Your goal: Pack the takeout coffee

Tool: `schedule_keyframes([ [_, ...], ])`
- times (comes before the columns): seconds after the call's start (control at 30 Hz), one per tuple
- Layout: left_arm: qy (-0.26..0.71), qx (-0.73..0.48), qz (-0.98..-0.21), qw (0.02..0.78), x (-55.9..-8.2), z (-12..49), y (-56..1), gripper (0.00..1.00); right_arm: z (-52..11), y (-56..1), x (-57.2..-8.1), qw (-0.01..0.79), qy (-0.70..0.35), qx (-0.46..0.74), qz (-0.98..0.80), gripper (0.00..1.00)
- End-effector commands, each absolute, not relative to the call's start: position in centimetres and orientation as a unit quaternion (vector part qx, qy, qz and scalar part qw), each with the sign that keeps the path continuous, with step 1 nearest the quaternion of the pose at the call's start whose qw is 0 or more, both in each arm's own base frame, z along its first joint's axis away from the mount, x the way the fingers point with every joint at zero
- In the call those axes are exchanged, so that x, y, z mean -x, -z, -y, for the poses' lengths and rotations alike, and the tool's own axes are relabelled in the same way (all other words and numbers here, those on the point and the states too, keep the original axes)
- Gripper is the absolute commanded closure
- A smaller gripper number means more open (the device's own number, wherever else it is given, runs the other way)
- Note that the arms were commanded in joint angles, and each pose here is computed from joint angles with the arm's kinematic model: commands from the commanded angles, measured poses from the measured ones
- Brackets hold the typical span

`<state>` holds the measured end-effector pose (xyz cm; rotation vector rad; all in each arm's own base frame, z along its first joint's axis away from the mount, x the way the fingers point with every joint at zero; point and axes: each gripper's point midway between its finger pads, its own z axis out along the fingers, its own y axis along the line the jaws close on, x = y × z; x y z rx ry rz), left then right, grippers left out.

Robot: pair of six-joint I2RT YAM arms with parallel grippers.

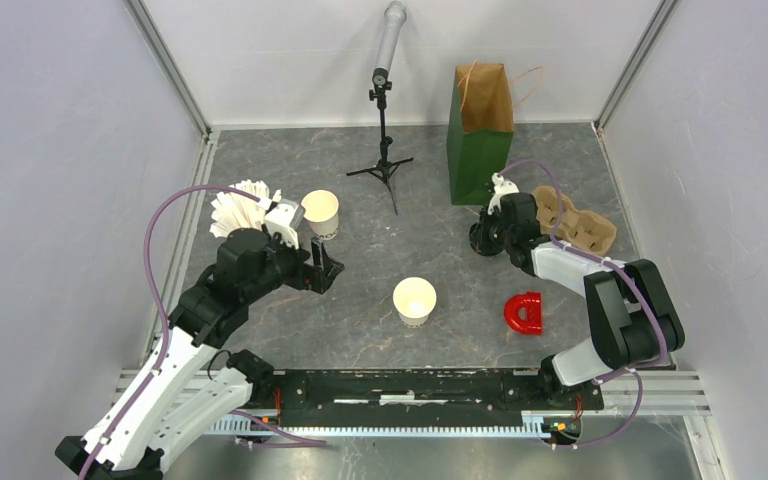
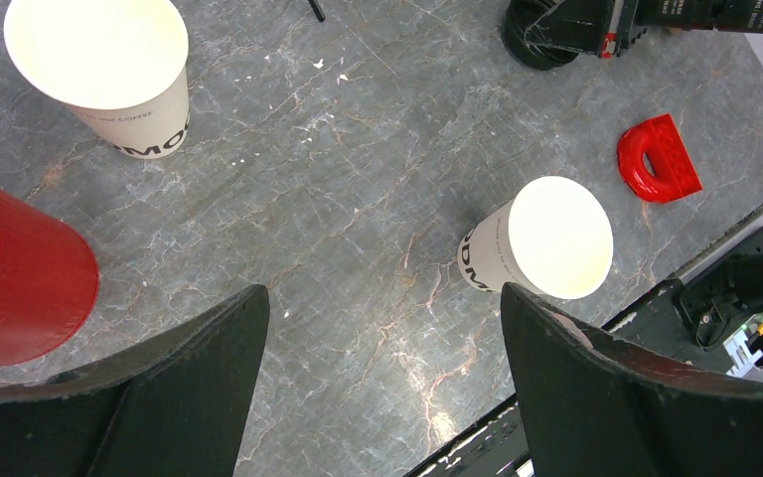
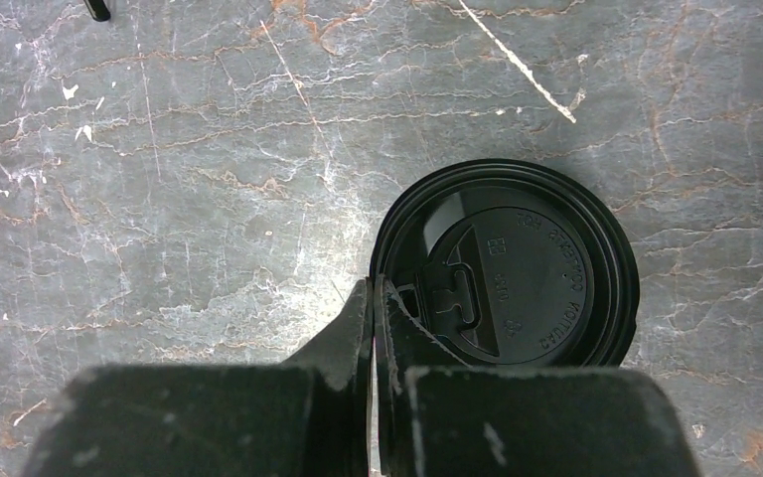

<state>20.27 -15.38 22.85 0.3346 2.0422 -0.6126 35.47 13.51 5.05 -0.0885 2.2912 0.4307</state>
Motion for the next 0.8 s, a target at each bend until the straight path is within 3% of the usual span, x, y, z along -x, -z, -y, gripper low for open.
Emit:
schedule_keyframes([
  [0.0,0.265,-0.133,-0.823,0.484,-20.53,15.88,-23.69,0.08,-13.96,-6.51,-35.99,0.417,-0.184,0.041,-0.889,0.99],
  [0.1,0.265,-0.134,-0.823,0.485,-20.50,15.88,-23.72,0.08,-14.09,-6.45,-35.92,0.416,-0.187,0.042,-0.889,0.89],
  [0.17,0.265,-0.133,-0.823,0.485,-20.50,15.86,-23.73,0.08,-14.10,-6.34,-35.91,0.415,-0.187,0.044,-0.889,1.00],
  [0.33,0.265,-0.133,-0.822,0.486,-20.52,15.85,-23.77,0.08,-14.12,-6.52,-35.89,0.417,-0.187,0.046,-0.888,1.00],
  [0.43,0.264,-0.133,-0.822,0.486,-20.51,15.85,-23.76,0.08,-14.39,-6.58,-35.91,0.415,-0.194,0.049,-0.887,0.83],
  [0.47,0.264,-0.133,-0.823,0.485,-20.52,15.85,-23.74,0.08,-14.43,-6.53,-35.87,0.415,-0.197,0.049,-0.887,0.86],
  [0.5,0.264,-0.133,-0.823,0.485,-20.53,15.85,-23.73,0.08,-14.49,-6.44,-35.87,0.414,-0.199,0.049,-0.887,0.98],
  [0.53,0.264,-0.133,-0.823,0.485,-20.51,15.85,-23.76,0.08,-14.57,-6.29,-35.76,0.411,-0.200,0.050,-0.888,1.00],
  [0.77,0.265,-0.133,-0.822,0.486,-20.50,15.86,-23.81,0.08,-14.20,-6.71,-35.97,0.420,-0.184,0.060,-0.887,0.98],
])
